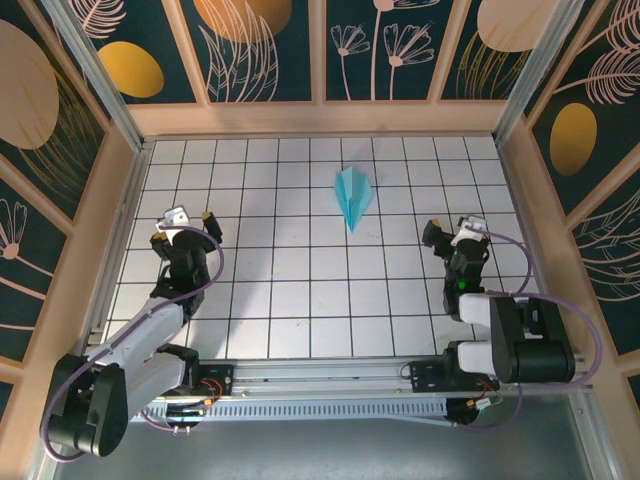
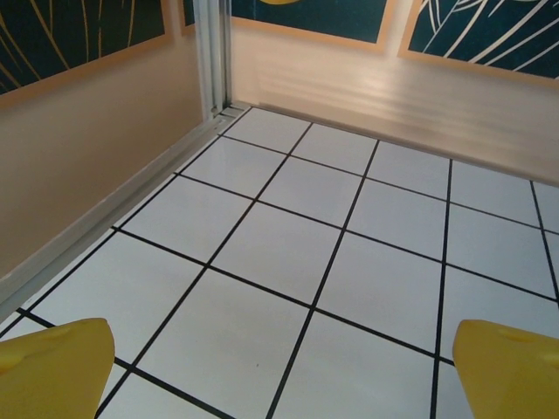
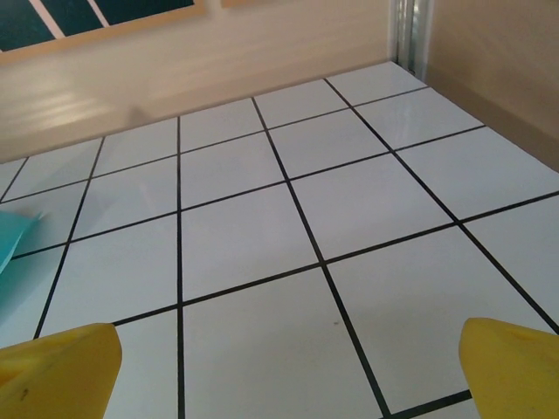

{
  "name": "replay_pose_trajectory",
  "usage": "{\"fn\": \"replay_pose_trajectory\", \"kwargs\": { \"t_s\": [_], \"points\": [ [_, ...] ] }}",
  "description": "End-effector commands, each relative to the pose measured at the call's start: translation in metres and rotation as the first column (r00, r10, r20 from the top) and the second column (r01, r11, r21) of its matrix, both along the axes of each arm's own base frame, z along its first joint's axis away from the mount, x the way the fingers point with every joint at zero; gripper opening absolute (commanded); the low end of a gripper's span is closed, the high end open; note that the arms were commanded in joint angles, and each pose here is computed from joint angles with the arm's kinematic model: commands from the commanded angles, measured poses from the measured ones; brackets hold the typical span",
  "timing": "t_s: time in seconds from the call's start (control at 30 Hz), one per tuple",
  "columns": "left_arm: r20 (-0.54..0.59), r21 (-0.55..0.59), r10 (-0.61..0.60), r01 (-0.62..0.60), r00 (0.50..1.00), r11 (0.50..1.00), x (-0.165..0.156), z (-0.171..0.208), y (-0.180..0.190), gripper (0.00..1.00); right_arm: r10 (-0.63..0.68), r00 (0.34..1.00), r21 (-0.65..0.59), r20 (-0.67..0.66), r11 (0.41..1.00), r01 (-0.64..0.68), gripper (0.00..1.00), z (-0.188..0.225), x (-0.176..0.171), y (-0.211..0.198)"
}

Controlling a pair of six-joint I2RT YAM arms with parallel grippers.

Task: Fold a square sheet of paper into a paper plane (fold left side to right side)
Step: Reset both arms

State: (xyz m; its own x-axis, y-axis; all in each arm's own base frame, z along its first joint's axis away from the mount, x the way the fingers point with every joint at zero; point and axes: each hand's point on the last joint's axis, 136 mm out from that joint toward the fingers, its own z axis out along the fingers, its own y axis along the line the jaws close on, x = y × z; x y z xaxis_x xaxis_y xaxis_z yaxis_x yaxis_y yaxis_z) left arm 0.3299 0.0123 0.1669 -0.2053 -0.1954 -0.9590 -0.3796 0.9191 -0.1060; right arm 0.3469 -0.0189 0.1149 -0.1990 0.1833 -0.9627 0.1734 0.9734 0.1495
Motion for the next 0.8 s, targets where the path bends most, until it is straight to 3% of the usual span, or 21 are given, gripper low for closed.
{"fn": "replay_pose_trajectory", "kwargs": {
  "t_s": [0.0,0.33,0.5,0.77],
  "points": [
    [0.028,0.044,0.024,-0.025,0.999,0.999,0.003,0.004,0.006,0.99,0.046,0.983,-0.072,0.180,0.997,-0.034,0.99,0.041,0.005,0.004],
    [0.032,0.153,-0.011,0.006,0.999,0.988,0.017,0.001,0.006,0.99,0.094,0.967,-0.107,0.237,0.992,-0.070,0.99,0.030,0.003,0.011],
    [0.085,0.196,-0.100,0.081,0.991,0.977,0.028,0.009,-0.005,0.99,0.070,0.991,-0.051,0.117,0.997,-0.064,0.99,0.012,0.027,0.000],
    [0.144,0.247,-0.170,0.131,0.975,0.960,0.039,0.007,-0.012,0.99,0.071,0.989,-0.051,0.128,0.997,-0.064,0.99,0.014,0.026,0.000]
  ]
}}
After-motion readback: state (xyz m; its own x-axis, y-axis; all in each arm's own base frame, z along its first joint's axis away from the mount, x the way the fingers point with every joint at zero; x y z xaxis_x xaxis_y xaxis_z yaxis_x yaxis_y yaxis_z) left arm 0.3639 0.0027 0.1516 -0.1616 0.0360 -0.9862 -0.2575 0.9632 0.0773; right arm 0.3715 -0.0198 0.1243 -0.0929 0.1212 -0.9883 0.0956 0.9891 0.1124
